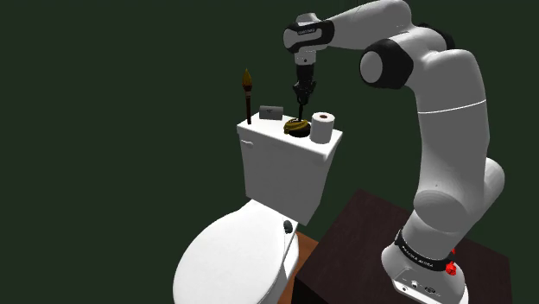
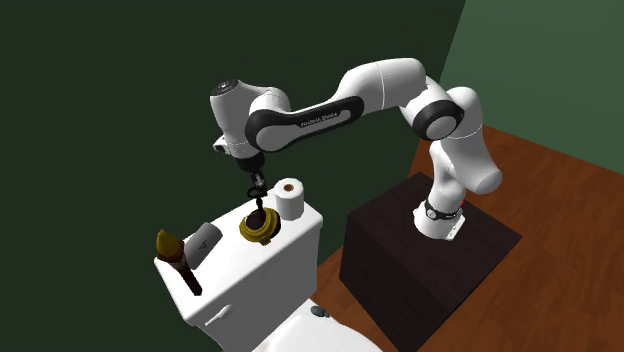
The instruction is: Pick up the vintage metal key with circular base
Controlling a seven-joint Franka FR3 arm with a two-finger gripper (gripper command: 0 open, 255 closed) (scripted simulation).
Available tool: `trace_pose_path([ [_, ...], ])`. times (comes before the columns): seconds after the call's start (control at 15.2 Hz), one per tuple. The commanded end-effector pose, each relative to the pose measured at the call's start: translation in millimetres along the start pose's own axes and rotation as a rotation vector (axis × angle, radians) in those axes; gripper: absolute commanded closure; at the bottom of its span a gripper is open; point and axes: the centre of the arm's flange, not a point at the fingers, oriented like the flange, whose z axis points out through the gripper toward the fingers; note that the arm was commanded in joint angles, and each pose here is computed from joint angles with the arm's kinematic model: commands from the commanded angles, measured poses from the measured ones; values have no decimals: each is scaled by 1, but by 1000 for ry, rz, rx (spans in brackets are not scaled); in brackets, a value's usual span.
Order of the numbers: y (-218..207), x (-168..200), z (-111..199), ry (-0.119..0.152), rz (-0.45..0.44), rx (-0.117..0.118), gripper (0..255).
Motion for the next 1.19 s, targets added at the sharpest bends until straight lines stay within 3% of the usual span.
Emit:
trace_pose_path([
  [0.0,0,0,0,0,0,0,255],
  [1.12,-1,-10,-79,0,0,0,255],
])
